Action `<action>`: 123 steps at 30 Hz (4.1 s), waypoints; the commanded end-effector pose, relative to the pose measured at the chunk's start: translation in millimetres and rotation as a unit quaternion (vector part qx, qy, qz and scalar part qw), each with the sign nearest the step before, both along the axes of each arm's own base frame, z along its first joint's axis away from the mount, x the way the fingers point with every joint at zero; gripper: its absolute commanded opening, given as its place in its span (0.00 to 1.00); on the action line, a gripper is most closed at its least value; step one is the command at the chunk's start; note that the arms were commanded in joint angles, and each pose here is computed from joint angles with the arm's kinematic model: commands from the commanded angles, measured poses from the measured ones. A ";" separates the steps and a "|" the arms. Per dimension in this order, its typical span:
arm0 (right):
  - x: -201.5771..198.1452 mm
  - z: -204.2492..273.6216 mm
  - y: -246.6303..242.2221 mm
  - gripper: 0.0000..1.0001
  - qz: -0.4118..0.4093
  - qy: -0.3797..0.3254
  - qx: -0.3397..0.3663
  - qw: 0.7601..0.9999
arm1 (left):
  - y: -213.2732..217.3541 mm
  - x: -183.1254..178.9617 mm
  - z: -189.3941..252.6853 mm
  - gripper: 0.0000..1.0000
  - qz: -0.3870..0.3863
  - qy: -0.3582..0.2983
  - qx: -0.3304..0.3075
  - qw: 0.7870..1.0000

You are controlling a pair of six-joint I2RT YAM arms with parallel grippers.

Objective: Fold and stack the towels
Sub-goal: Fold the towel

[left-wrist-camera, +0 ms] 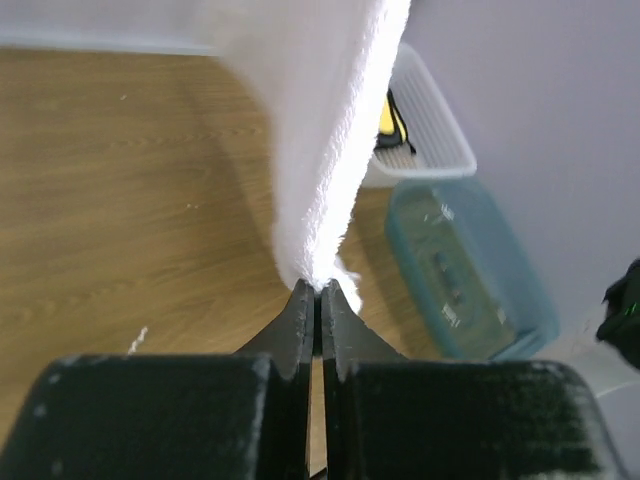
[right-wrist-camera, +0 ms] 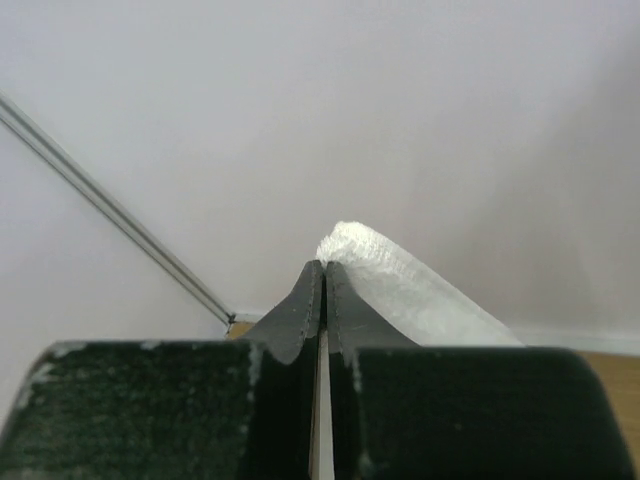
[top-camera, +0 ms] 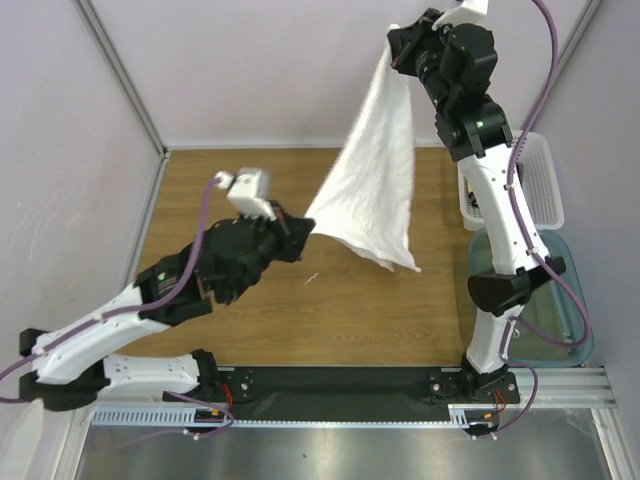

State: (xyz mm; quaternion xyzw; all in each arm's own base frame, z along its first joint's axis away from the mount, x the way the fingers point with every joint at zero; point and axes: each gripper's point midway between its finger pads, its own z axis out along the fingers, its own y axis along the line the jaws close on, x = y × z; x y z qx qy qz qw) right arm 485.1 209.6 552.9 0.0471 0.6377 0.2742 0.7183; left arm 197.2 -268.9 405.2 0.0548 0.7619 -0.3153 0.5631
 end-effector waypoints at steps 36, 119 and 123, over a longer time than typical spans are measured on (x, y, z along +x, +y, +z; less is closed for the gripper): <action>62.8 -290.5 311.9 0.01 0.178 0.004 -0.092 0.980 | 309.4 -26.4 -252.6 0.03 0.639 0.119 -0.047 0.758; -253.9 -534.8 -81.0 0.00 -0.049 0.537 -0.122 0.833 | 146.8 330.1 -359.6 0.02 0.148 0.303 0.207 0.918; -253.8 -525.4 -80.7 0.00 -0.041 0.531 -0.130 0.836 | 130.2 318.2 -314.8 0.06 0.117 0.264 0.209 0.934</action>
